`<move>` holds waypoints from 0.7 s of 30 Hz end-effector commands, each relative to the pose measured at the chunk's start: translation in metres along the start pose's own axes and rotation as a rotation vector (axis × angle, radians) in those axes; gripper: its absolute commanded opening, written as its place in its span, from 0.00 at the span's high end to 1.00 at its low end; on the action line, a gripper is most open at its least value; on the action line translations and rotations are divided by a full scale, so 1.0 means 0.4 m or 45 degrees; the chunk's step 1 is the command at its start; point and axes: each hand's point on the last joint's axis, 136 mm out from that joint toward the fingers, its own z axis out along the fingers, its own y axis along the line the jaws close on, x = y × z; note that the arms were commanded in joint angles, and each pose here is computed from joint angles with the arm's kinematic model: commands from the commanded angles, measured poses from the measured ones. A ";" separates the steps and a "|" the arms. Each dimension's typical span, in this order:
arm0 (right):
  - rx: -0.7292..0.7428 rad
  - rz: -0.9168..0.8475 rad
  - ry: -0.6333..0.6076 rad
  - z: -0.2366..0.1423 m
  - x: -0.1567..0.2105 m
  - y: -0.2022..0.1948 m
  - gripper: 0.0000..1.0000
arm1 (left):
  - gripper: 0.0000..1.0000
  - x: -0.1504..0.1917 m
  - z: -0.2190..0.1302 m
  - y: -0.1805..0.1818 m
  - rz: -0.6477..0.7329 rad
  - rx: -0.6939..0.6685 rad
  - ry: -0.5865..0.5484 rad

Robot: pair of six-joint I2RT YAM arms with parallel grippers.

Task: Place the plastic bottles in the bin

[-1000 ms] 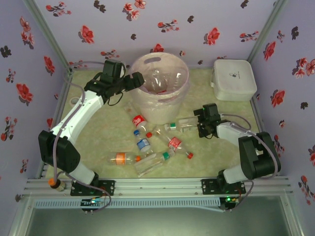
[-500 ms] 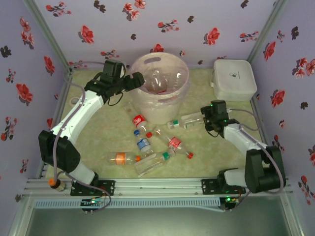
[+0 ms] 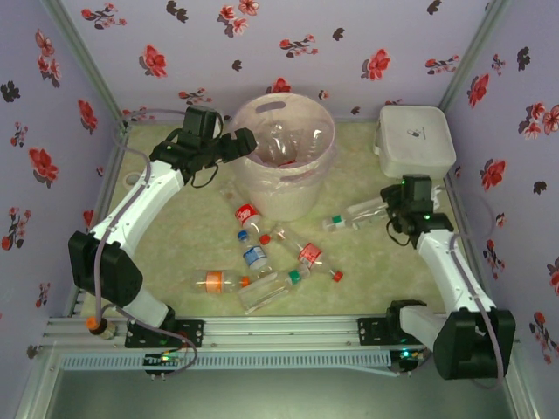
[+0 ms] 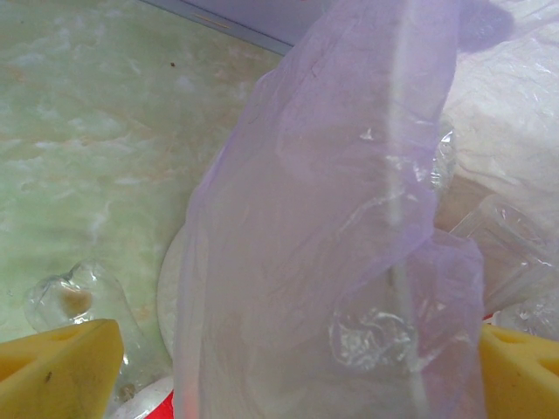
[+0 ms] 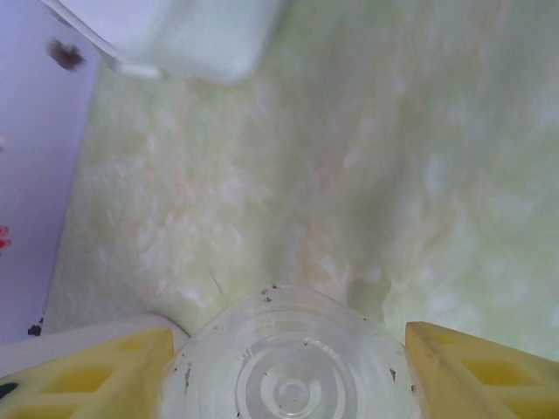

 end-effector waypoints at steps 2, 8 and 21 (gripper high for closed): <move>-0.021 -0.389 -0.304 -0.189 -0.174 0.119 0.77 | 0.05 -0.016 -0.018 -0.008 0.027 0.011 -0.012; -0.281 -0.632 -0.516 -0.406 -0.304 0.374 0.86 | 0.05 -0.010 -0.008 -0.007 0.045 0.004 0.013; -1.148 -0.909 -0.609 -0.672 -0.155 0.870 0.94 | 0.04 -0.009 0.012 -0.026 0.110 0.012 0.060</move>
